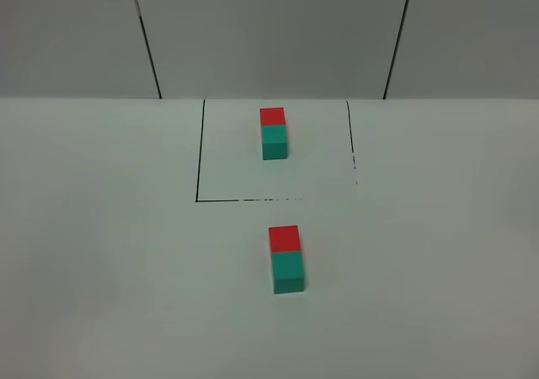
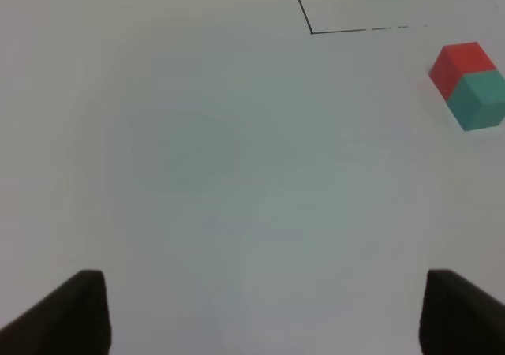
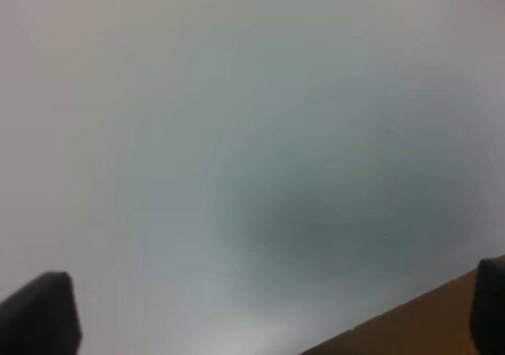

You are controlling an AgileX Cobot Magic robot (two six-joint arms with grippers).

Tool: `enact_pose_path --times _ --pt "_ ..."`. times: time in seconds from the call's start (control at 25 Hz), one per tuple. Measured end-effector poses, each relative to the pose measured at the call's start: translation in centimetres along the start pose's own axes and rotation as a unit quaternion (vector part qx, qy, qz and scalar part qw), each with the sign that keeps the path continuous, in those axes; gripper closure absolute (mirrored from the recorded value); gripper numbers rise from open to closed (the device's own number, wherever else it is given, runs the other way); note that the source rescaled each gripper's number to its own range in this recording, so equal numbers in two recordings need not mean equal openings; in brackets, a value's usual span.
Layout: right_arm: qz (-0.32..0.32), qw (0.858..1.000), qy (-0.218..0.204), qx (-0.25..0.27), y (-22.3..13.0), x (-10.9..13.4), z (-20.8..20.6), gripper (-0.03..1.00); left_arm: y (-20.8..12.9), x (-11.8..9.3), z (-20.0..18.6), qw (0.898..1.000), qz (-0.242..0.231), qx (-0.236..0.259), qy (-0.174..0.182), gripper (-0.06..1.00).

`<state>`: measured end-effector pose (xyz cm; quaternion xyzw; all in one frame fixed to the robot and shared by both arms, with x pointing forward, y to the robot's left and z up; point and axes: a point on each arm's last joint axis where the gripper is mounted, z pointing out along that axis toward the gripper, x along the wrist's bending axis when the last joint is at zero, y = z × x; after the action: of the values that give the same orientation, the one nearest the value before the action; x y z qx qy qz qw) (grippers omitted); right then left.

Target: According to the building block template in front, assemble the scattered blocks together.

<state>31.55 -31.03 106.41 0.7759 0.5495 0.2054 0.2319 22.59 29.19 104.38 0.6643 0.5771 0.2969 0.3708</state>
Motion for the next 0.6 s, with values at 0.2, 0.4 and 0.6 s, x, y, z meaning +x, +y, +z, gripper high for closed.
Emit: enact_pose_path --times 0.2,0.4,0.6 --pt "0.007 0.996 0.026 -0.086 -2.8 -1.4 -3.0 -0.03 0.0 0.0 0.0 1.000 0.000 0.000 0.000 0.27" --pt "0.008 0.988 0.043 -0.145 -4.5 -2.2 -4.3 -0.03 0.0 0.0 0.0 1.000 0.000 0.000 0.000 0.27" --pt "0.013 0.981 0.078 -0.179 -5.9 -2.0 -3.6 -0.03 0.0 0.0 0.0 1.000 0.000 0.000 0.000 0.27"
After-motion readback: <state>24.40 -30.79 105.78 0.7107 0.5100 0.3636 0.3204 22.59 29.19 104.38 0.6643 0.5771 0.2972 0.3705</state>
